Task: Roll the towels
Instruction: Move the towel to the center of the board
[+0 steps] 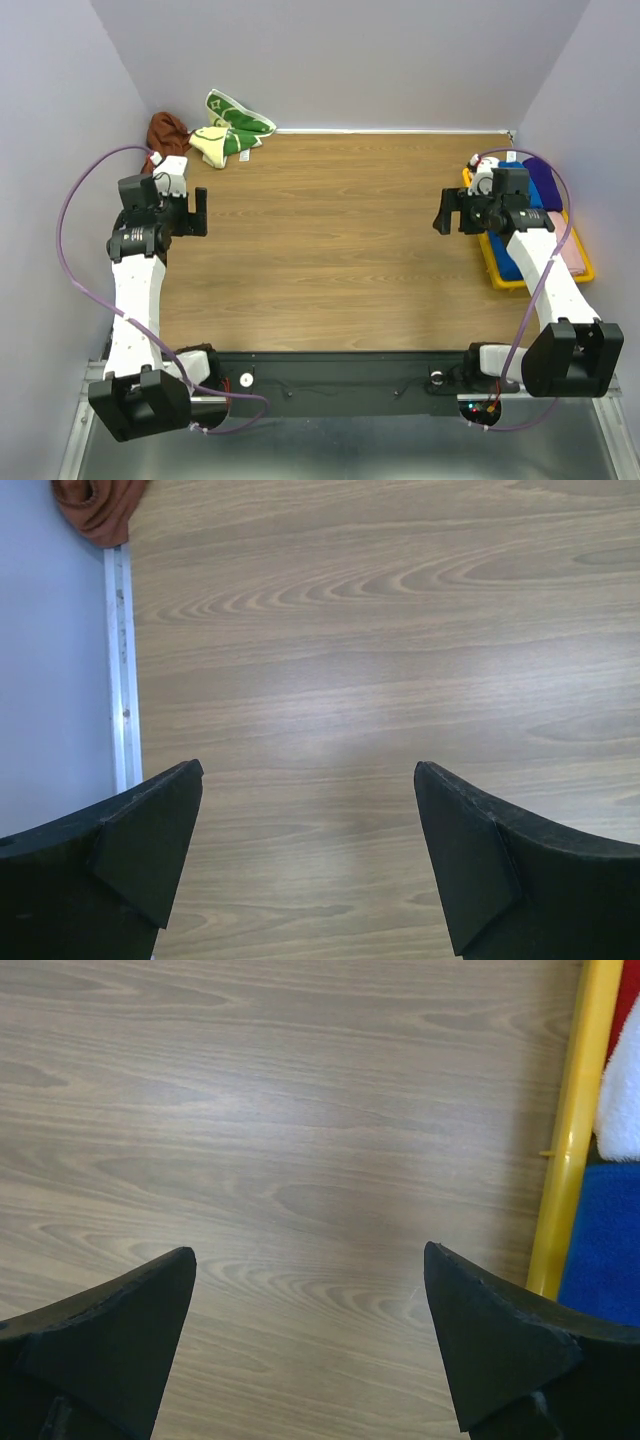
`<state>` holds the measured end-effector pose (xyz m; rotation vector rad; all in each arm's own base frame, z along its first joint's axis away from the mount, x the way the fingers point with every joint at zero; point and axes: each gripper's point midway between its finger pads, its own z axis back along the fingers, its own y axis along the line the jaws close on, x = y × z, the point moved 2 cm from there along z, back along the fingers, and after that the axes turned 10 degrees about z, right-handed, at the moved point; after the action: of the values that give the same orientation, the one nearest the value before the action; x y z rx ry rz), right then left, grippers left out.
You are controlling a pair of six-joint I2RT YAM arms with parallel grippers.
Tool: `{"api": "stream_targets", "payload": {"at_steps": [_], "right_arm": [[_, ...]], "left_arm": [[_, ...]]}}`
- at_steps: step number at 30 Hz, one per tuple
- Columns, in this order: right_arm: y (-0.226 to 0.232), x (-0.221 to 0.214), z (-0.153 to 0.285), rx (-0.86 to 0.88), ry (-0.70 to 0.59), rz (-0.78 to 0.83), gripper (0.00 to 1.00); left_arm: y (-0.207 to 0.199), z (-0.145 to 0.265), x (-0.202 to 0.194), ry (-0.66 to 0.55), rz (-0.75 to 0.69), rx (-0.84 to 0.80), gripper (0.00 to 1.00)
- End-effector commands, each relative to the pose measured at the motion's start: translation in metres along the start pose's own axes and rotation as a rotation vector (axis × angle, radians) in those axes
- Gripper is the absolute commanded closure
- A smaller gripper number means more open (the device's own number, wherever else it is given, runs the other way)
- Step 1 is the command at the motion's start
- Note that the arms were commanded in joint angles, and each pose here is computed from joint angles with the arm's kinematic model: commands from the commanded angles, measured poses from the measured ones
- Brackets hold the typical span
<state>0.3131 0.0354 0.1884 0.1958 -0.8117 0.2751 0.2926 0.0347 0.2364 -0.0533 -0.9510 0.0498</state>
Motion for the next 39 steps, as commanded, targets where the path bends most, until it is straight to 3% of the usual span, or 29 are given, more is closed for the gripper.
{"api": "stream_targets", "payload": {"at_steps": [1,13,19,27,35,39], "right_arm": [[-0.015,0.026,0.007,-0.09,-0.06,-0.007,0.0],[-0.009,0.019,-0.001,-0.016,-0.022,0.066,0.0],[-0.015,0.015,-0.008,-0.035,0.01,0.058,0.0],[-0.02,0.004,-0.021,-0.039,0.066,0.055,0.0],[-0.024,0.001,-0.023,-0.06,0.084,0.044,0.0],[-0.025,0.002,-0.02,-0.068,0.09,0.052,0.0]], "left_arm": [[0.014,-0.009,0.029,-0.057,-0.033,0.069,0.01],[0.044,-0.152,0.099,0.016,0.108,0.12,0.02],[0.037,-0.238,0.114,0.047,0.159,-0.003,0.08],[0.008,-0.29,0.116,0.02,0.182,-0.168,0.13],[0.009,-0.34,0.092,0.045,0.193,-0.091,0.14],[0.022,-0.355,0.088,0.038,0.216,-0.006,0.25]]}}
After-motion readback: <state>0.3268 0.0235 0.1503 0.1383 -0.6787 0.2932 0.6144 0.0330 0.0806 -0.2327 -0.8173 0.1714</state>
